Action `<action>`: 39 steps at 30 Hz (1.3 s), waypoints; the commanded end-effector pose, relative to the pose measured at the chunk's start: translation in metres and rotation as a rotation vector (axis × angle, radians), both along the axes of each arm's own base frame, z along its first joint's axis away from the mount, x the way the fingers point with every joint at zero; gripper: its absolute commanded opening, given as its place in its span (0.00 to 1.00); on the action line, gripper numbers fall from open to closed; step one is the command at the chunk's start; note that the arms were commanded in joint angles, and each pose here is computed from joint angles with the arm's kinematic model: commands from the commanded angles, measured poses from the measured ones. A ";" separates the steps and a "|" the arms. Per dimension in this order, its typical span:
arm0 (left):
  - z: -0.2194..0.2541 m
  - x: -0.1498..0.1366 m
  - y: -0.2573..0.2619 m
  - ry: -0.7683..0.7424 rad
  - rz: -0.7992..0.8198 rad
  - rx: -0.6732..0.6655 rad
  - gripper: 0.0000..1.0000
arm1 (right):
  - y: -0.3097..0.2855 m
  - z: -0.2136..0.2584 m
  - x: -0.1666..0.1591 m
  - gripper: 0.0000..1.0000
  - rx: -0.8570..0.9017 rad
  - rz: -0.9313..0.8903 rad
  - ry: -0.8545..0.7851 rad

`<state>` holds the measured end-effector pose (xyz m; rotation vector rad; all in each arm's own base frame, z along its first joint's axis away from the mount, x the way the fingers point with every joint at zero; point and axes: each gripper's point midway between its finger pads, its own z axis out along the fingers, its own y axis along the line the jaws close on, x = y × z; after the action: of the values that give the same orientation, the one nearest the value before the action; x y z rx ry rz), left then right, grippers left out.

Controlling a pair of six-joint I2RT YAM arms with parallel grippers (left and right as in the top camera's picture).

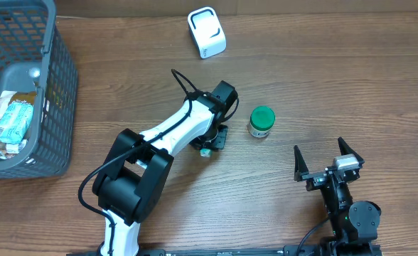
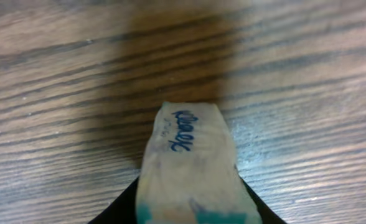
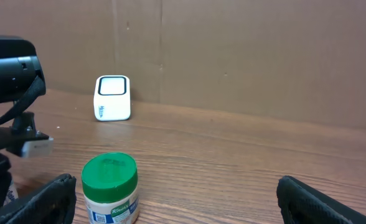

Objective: Scan the item barcode
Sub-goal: 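Set the tissue pack upright on the table and open the left gripper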

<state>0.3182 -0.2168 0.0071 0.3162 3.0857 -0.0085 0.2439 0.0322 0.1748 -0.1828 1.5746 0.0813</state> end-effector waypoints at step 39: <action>0.028 0.023 -0.049 -0.120 0.167 -0.133 0.46 | 0.002 -0.003 0.000 1.00 -0.004 0.010 0.000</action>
<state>0.3437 -0.2604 0.0304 0.0699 2.9661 -0.1537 0.2439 0.0322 0.1747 -0.1828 1.5749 0.0814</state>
